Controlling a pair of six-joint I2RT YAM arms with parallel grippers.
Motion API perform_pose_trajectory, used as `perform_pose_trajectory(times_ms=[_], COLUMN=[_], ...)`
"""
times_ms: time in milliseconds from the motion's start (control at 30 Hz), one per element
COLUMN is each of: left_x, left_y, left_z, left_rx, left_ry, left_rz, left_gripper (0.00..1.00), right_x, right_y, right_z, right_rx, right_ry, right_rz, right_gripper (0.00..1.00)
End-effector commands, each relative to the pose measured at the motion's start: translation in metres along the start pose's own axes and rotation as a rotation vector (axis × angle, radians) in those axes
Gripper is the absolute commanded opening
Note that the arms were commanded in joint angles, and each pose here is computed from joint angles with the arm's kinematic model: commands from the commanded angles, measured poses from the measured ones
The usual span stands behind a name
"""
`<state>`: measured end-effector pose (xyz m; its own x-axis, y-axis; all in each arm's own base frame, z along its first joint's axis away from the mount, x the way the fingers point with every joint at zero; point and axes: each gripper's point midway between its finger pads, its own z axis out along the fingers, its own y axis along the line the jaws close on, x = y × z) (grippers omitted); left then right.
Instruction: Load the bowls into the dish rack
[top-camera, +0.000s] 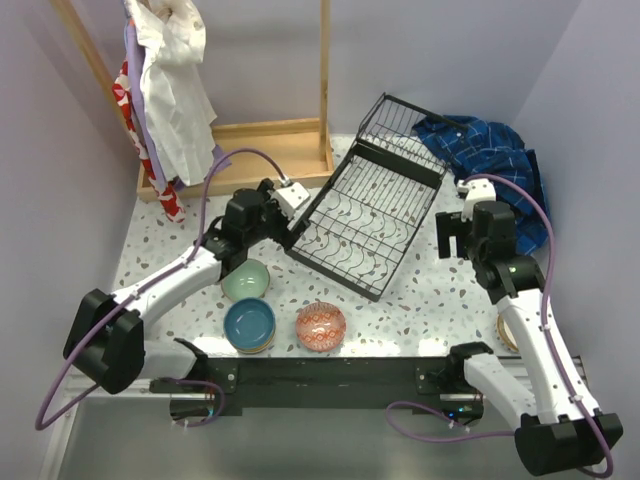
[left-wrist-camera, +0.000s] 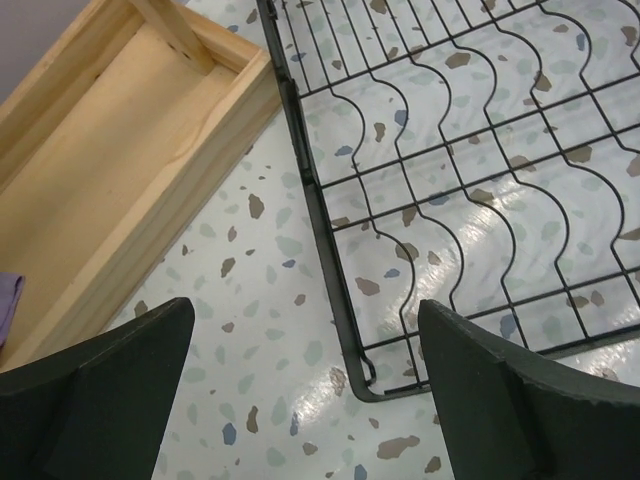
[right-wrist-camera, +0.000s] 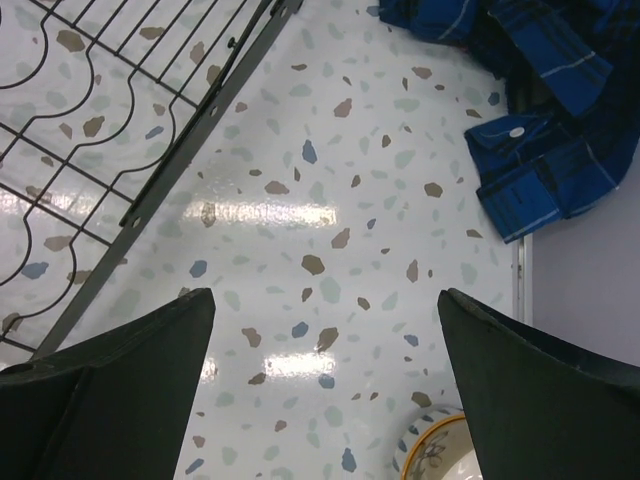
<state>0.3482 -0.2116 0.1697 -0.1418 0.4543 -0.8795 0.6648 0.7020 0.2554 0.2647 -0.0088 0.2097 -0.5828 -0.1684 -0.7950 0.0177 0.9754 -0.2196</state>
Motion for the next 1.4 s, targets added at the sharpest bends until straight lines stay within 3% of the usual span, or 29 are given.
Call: perform_pose_trajectory(times_ms=[0, 100, 167, 333, 367, 433, 500, 800, 1000, 1200, 1300, 1333, 1367], left_x=[-0.040, -0.035, -0.031, -0.015, -0.025, -0.007, 0.000, 0.029, 0.038, 0.044, 0.045, 0.044, 0.044], left_y=[0.031, 0.043, 0.046, 0.037, 0.035, 0.014, 0.011, 0.008, 0.005, -0.002, -0.007, -0.009, -0.009], left_z=[0.014, 0.023, 0.027, 0.052, 0.056, 0.065, 0.071, 0.096, 0.111, 0.113, 0.111, 0.111, 0.110], left_rx=[-0.108, -0.163, -0.177, -0.098, -0.067, 0.068, 0.093, 0.090, 0.110, 0.151, 0.164, 0.172, 0.172], left_ry=[-0.037, 0.030, 0.049, 0.133, 0.122, 0.195, 0.227, 0.293, 0.323, 0.358, 0.373, 0.376, 0.374], left_rz=[0.005, -0.011, -0.010, 0.029, 0.039, 0.061, 0.056, 0.030, -0.007, -0.037, -0.071, -0.081, -0.090], left_gripper=[1.00, 1.00, 0.99, 0.94, 0.95, 0.92, 0.90, 0.88, 0.77, 0.56, 0.37, 0.21, 0.15], right_x=[-0.016, -0.016, -0.018, -0.017, -0.015, -0.013, -0.012, -0.010, -0.008, 0.000, 0.005, 0.006, 0.007], right_y=[0.015, 0.024, 0.032, 0.051, 0.054, 0.058, 0.059, 0.064, 0.062, 0.063, 0.061, 0.061, 0.059], right_z=[-0.006, -0.003, 0.005, 0.029, 0.032, 0.037, 0.040, 0.049, 0.049, 0.049, 0.049, 0.049, 0.050], right_rx=[-0.098, -0.140, -0.149, -0.184, -0.191, -0.203, -0.199, -0.203, -0.191, -0.190, -0.178, -0.174, -0.163], right_ry=[-0.002, 0.042, 0.068, 0.118, 0.123, 0.140, 0.144, 0.156, 0.161, 0.173, 0.183, 0.187, 0.189], right_rz=[0.020, 0.026, 0.114, 0.237, 0.241, 0.252, 0.256, 0.283, 0.276, 0.281, 0.278, 0.278, 0.276], right_gripper=[0.99, 0.97, 0.96, 0.94, 0.93, 0.93, 0.93, 0.91, 0.91, 0.91, 0.91, 0.91, 0.91])
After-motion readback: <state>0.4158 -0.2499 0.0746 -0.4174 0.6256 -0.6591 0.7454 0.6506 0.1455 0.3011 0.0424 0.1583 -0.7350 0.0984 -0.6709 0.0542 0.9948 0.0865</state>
